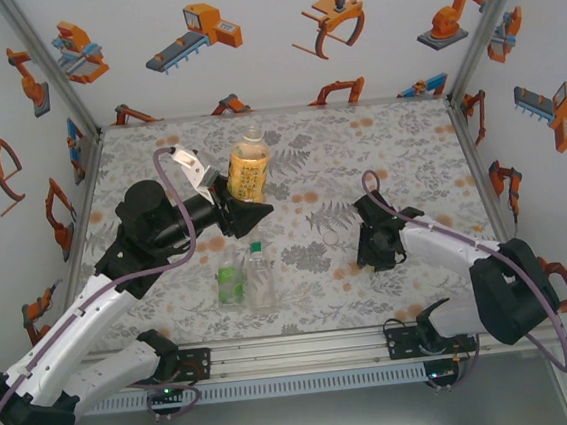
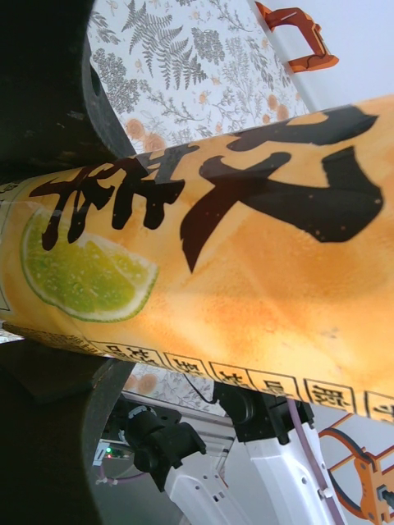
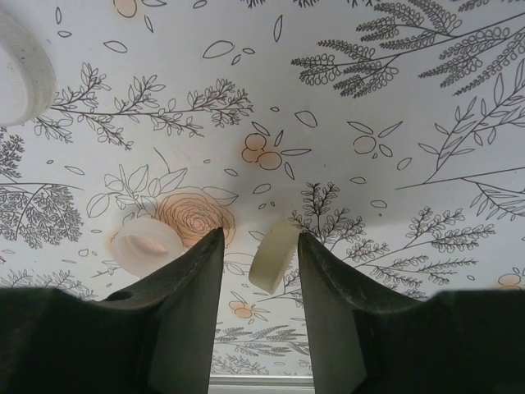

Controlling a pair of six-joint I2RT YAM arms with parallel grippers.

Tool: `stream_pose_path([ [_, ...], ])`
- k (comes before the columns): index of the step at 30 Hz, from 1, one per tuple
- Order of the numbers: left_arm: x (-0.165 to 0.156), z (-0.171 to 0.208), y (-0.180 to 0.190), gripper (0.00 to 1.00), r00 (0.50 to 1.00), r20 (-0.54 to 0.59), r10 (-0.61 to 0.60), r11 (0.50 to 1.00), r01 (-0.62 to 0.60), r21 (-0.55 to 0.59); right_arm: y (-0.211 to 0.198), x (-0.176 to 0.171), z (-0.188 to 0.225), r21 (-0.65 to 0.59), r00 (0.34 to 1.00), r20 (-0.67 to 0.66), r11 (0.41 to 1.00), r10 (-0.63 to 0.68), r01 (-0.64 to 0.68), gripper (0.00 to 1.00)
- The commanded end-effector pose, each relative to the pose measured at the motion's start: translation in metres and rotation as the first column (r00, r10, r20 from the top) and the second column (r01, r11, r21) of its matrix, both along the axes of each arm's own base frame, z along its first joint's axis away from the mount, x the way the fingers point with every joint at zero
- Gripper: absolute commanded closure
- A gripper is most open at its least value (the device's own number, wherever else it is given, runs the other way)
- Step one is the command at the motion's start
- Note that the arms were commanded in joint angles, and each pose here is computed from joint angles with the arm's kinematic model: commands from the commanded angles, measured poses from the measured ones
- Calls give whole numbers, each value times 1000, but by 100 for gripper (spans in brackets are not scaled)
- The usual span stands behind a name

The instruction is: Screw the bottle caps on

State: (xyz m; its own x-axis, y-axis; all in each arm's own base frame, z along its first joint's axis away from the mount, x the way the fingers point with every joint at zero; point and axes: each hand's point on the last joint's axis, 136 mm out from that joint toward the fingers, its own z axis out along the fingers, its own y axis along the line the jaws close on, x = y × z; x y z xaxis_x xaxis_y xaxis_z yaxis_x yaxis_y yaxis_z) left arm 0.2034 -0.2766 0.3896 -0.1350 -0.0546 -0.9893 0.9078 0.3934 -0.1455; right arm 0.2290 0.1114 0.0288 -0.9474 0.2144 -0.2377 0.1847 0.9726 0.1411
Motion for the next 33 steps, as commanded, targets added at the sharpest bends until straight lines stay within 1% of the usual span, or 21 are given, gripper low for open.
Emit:
stream_pose_path([
  [1, -3, 9, 2, 100, 1000, 14, -3, 1000, 3, -28, -4, -5, -10, -10, 1000, -24, 1000, -18, 18, 61],
  [7, -3, 9, 2, 100, 1000, 12, -1, 1000, 1, -25, -4, -6, -11, -4, 1000, -21, 1000, -23, 23, 70],
  [11, -3, 8, 2, 100, 1000, 11, 0, 1000, 0, -24, -2, 0, -6, 4, 1000, 0, 1000, -22, 22, 75],
  [16, -2, 7, 1, 100, 1000, 7, 1, 1000, -1, -26, 8, 25, 3, 25, 999, 51, 1000, -6, 5, 78],
  [20, -1, 7, 1, 100, 1000, -13, -1, 999, 1, -33, 19, 57, 10, 67, 996, 89, 998, 1, -7, 79],
  [23, -3, 9, 2, 100, 1000, -17, 0, 999, -1, -40, 24, 82, 11, 111, 993, 120, 994, -12, -1, 80],
  [25, -4, 11, 4, 100, 1000, -14, 4, 999, -4, -45, 31, 98, 9, 179, 990, 139, 984, -21, -4, 80],
  [27, -5, 13, 7, 100, 1000, -13, 14, 999, -14, -46, 40, 114, 9, 273, 985, 167, 962, -37, -11, 80],
  [30, -5, 15, 9, 100, 1000, -13, 24, 998, -24, -49, 40, 124, 3, 362, 983, 166, 932, -74, 9, 80],
  [33, -5, 19, 11, 100, 999, -14, 32, 997, -33, -69, 29, 120, -5, 382, 985, 138, 923, -107, 47, 80],
])
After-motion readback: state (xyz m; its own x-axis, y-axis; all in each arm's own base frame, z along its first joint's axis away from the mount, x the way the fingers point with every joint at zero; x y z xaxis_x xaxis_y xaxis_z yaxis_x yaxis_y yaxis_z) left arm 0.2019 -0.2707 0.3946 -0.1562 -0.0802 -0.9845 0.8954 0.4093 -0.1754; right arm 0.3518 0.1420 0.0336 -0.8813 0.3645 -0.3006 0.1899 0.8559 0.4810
